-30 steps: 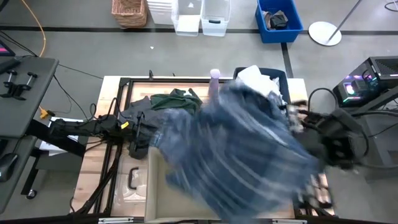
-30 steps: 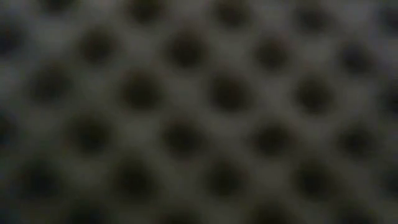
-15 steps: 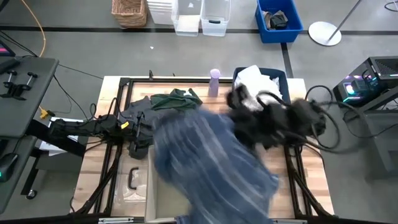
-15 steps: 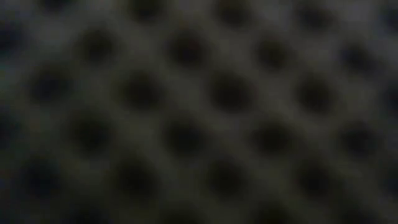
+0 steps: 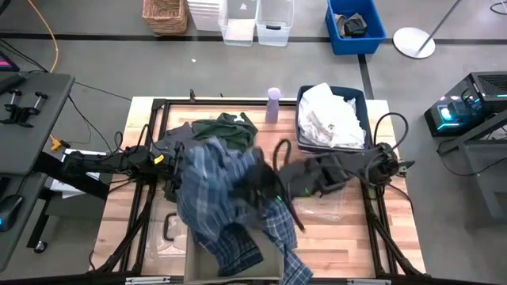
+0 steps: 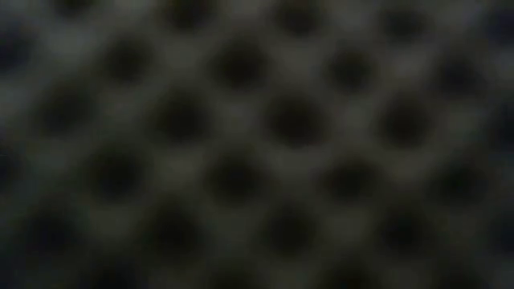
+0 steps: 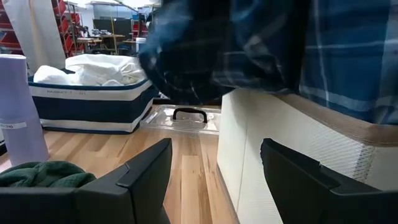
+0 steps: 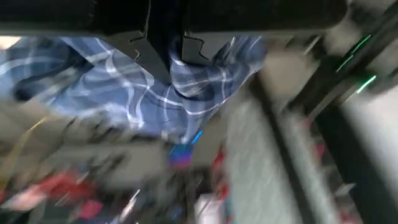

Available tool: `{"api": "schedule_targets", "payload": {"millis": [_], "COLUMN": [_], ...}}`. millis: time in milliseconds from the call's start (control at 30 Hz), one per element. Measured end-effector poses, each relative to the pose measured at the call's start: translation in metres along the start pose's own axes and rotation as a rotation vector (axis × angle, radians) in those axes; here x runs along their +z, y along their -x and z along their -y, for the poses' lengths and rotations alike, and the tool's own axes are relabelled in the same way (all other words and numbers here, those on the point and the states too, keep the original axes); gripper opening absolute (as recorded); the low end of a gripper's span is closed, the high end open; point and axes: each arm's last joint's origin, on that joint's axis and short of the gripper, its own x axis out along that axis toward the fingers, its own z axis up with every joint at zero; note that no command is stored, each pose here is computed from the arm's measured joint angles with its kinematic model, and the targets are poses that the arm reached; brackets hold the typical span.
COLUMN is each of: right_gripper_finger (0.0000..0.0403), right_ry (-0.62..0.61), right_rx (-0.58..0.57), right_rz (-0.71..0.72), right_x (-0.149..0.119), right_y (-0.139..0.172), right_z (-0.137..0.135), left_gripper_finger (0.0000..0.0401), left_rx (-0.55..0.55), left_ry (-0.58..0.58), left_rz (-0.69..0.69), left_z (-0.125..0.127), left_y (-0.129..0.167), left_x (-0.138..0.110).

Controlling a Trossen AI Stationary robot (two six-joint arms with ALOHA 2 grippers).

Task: Sort clothes
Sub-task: Put the navy blue striped polo into the laundry organizer

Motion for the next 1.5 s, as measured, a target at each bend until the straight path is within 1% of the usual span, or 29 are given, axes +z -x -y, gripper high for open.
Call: {"api": "schedule_targets", "payload": {"millis": [67, 133, 167, 233, 300, 433, 467, 567, 633, 767, 867, 933, 967, 1100, 1167, 1267, 1367, 1500], "right_gripper_finger": [0.0003, 0.0003, 0.0003, 0.0003, 0.0003, 0.0003, 0.0003, 0.0003, 0.0003, 0.0003, 0.0010, 0.0028, 0.0041, 0.0111, 0.0149, 0.0202, 0.0249, 0.0288], "right_ry": [-0.038, -0.100, -0.117, -0.119, -0.111, -0.138, -0.143, -0.144, -0.160, -0.237, -0.229, -0.226, -0.223, -0.219, -0.209, -0.173, -0.147, -0.141], "right_rx": [0.068, 0.135, 0.140, 0.098, 0.075, 0.166, 0.175, 0.116, 0.063, 0.015, -0.054, -0.088, -0.091, -0.033, 0.000, 0.074, 0.128, 0.184], "right_rz": [-0.134, -0.324, -0.420, -0.559, -0.612, -0.595, -0.611, -0.731, -0.808, -0.963, -1.091, -1.138, -1.156, -1.195, -1.194, -1.134, -1.064, -0.986], "right_x": [-0.012, -0.031, -0.044, -0.069, -0.089, -0.111, -0.119, -0.158, -0.179, -0.211, -0.243, -0.255, -0.258, -0.260, -0.254, -0.227, -0.193, -0.152], "right_y": [0.008, 0.010, 0.006, -0.006, -0.025, -0.065, -0.075, -0.101, -0.113, -0.126, -0.132, -0.134, -0.134, -0.133, -0.131, -0.120, -0.102, -0.076], "right_z": [-0.009, -0.016, -0.018, -0.022, -0.023, -0.023, -0.022, -0.013, -0.004, 0.006, 0.010, 0.012, 0.012, 0.012, 0.011, 0.008, 0.007, 0.008], "left_gripper_finger": [0.0235, 0.0235, 0.0235, 0.0235, 0.0235, 0.0235, 0.0235, 0.0235, 0.0235, 0.0235, 0.0235, 0.0235, 0.0235, 0.0235, 0.0235, 0.0235, 0.0235, 0.0235], "left_rx": [0.000, 0.000, 0.000, 0.000, 0.000, 0.000, 0.000, 0.000, 0.000, 0.000, 0.000, 0.000, 0.000, 0.000, 0.000, 0.000, 0.000, 0.000], "left_ry": [0.000, 0.000, 0.000, 0.000, 0.000, 0.000, 0.000, 0.000, 0.000, 0.000, 0.000, 0.000, 0.000, 0.000, 0.000, 0.000, 0.000, 0.000], "left_rz": [0.000, 0.001, 0.001, 0.000, 0.000, 0.000, 0.000, 0.000, 0.001, 0.000, 0.001, 0.000, 0.000, 0.000, 0.000, 0.000, 0.000, 0.000], "left_z": [0.000, 0.000, 0.000, 0.000, 0.000, 0.000, 0.000, 0.000, 0.000, 0.000, 0.000, 0.000, 0.000, 0.000, 0.000, 0.000, 0.000, 0.000], "left_y": [0.000, 0.000, 0.000, 0.000, 0.000, 0.000, 0.000, 0.000, 0.000, 0.000, 0.000, 0.000, 0.000, 0.000, 0.000, 0.000, 0.000, 0.000], "left_x": [0.000, 0.000, 0.000, 0.000, 0.000, 0.000, 0.000, 0.000, 0.000, 0.000, 0.000, 0.000, 0.000, 0.000, 0.000, 0.000, 0.000, 0.000]}}
